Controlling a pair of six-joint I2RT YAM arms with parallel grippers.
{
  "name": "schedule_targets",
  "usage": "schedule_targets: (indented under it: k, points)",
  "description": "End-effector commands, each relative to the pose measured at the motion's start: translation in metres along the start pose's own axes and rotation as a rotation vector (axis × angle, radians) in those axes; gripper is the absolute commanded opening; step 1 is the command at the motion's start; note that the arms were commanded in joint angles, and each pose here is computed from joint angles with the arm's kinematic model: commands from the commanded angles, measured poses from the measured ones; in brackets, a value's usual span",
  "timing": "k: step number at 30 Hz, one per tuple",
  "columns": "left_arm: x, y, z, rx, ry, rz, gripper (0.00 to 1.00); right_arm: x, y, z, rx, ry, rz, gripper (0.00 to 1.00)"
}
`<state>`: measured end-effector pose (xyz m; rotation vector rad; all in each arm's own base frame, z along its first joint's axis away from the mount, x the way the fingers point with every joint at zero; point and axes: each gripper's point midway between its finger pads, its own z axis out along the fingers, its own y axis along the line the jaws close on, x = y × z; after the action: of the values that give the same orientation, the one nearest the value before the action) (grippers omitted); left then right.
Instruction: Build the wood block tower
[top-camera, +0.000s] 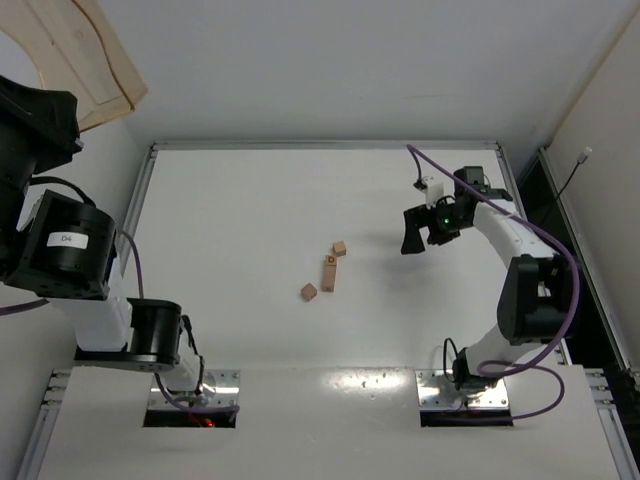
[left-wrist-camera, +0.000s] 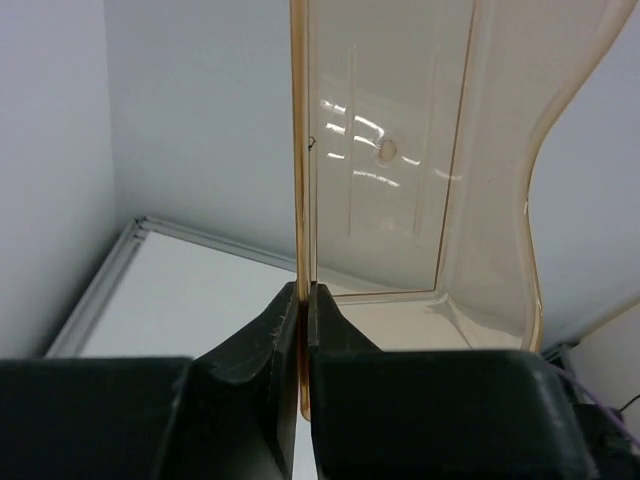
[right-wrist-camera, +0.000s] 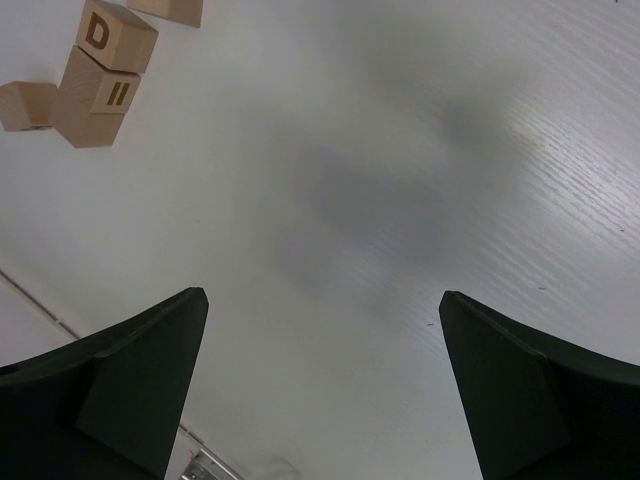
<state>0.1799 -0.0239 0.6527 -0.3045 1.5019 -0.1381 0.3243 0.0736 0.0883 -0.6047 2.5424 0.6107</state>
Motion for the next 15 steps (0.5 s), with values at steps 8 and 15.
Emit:
schedule_targets:
  k: [8, 15]
  points:
    - [0.078, -0.076, -0.012, 0.096, 0.156, -0.008, 0.01, -0.016, 0.006, -0.005, -0.013, -0.038, -0.046, 1.0]
    - [0.087, -0.083, -0.007, 0.028, 0.055, 0.336, 0.0, -0.015, 0.009, -0.009, -0.007, -0.054, -0.056, 1.0]
